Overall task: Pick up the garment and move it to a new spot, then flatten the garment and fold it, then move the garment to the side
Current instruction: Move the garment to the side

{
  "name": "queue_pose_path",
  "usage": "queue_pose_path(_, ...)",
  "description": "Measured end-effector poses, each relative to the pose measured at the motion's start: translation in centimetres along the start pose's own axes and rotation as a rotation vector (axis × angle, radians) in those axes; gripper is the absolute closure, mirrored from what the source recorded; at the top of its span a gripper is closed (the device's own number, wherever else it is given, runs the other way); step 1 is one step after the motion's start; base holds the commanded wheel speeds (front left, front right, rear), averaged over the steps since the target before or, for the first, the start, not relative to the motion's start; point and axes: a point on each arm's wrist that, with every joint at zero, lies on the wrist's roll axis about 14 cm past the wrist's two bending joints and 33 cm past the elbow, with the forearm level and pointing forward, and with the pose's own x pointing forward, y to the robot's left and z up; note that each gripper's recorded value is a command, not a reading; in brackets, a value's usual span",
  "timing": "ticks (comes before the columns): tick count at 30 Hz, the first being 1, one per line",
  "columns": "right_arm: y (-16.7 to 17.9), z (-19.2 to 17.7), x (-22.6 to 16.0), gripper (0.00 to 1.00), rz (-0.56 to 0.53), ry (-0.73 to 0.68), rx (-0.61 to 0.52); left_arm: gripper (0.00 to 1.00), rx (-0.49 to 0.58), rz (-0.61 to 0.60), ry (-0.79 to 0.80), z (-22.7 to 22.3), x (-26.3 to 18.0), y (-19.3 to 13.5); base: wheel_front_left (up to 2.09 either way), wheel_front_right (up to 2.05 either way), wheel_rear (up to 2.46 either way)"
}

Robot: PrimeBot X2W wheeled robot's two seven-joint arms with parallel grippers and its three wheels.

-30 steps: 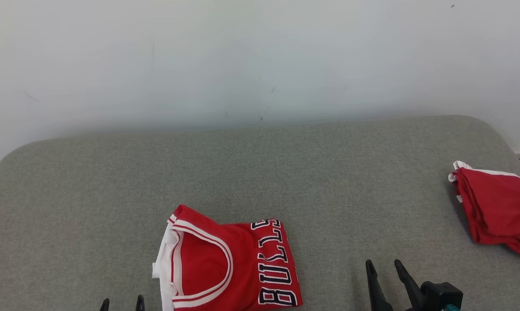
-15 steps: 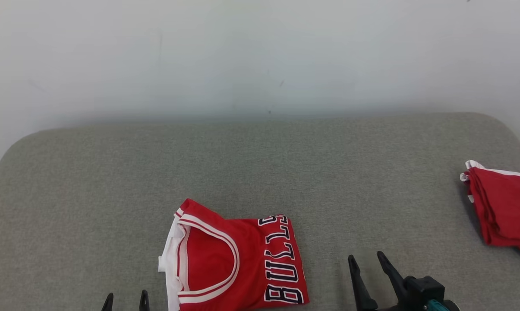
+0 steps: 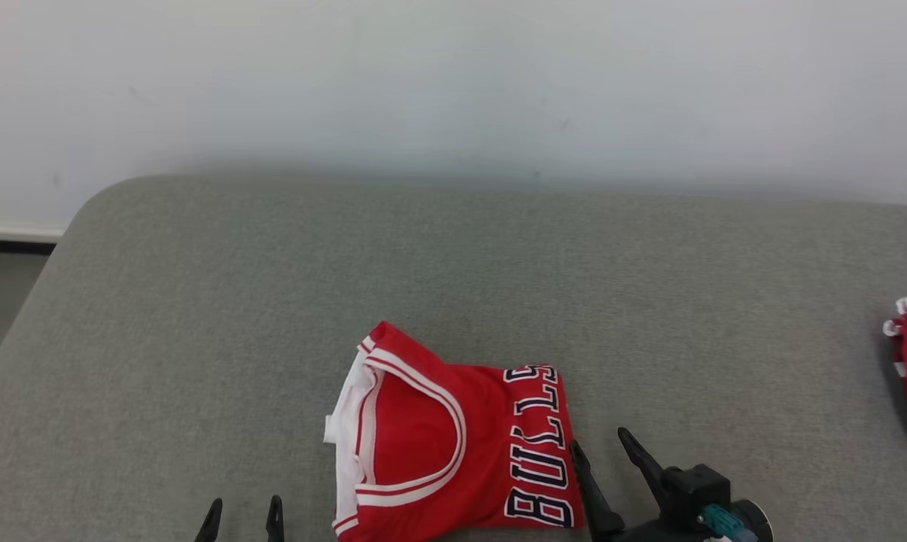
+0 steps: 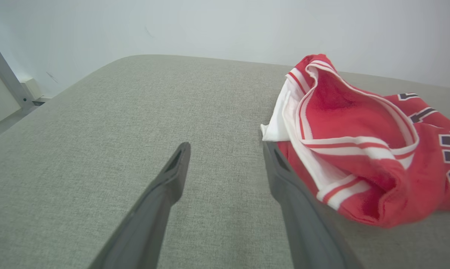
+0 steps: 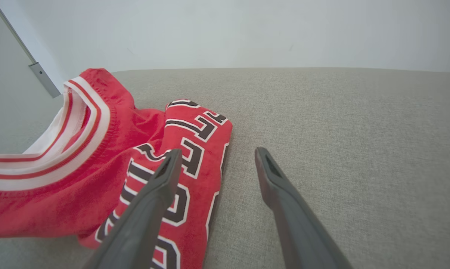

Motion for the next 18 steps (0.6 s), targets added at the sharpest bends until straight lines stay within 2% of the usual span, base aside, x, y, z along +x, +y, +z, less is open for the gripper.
queue_pose_path(9, 0.1, -2.3, 2.3, 0.00, 0.030, 0.096, -0.044, 0.00, -0.003, 0.050, 0.016, -0.4, -0.6, 1.4, 0.00, 0.00, 0.00)
queue_pose_path(14, 1.3, -4.5, 2.8, 0.00, 0.075, 0.173, -0.054, 0.00, -0.013, 0.074, 0.026, -0.7, -0.9, 1.9, 0.00, 0.00, 0.00)
queue_pose_path(17, 1.4, -5.8, 2.7, 0.21, 0.082, 0.222, -0.057, 0.00, -0.017, 0.078, 0.031, -0.9, -0.9, 1.9, 0.00, 0.00, 0.00)
queue_pose_path(18, 1.3, -5.8, 2.8, 0.38, 0.080, 0.227, -0.054, 0.00, -0.019, 0.077, 0.032, -0.9, -0.9, 1.9, 0.00, 0.00, 0.00)
